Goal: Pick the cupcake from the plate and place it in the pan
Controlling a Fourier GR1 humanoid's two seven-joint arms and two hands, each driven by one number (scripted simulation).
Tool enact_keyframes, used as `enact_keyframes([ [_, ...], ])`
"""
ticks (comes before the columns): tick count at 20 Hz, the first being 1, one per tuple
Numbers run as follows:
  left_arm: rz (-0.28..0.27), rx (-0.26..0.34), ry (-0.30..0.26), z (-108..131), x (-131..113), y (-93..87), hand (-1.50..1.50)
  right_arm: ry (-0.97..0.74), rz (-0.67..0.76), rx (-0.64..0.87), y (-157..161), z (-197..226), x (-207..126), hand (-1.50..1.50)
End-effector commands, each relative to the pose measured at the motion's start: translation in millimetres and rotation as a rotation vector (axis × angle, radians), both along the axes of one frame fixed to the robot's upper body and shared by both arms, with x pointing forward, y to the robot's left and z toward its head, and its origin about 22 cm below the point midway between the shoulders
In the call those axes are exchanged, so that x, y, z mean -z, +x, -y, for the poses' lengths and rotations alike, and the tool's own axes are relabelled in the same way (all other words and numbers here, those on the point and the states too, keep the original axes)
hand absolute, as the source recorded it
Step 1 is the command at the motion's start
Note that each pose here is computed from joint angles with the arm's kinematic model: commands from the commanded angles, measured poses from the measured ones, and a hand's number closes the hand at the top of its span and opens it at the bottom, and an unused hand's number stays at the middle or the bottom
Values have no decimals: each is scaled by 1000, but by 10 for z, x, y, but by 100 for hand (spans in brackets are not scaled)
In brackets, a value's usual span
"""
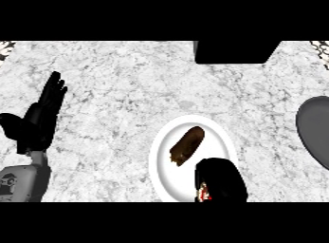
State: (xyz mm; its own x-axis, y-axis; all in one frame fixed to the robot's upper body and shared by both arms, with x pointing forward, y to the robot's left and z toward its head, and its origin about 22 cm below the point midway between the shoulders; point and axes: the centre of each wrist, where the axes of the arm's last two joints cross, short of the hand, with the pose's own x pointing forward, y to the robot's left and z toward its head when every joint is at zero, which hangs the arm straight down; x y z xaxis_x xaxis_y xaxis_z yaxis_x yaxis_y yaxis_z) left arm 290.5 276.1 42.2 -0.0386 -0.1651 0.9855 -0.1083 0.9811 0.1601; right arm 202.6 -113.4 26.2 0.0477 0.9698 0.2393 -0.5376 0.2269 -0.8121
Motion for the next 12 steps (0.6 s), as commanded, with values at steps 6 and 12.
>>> enact_keyframes([
  [6,-8,-12,-6,-73,53,-20,0,-13,479,118,-374,156,-596,150],
  [12,8,-4,14,91,45,103,0,71,688,238,-614,333,-981,150],
])
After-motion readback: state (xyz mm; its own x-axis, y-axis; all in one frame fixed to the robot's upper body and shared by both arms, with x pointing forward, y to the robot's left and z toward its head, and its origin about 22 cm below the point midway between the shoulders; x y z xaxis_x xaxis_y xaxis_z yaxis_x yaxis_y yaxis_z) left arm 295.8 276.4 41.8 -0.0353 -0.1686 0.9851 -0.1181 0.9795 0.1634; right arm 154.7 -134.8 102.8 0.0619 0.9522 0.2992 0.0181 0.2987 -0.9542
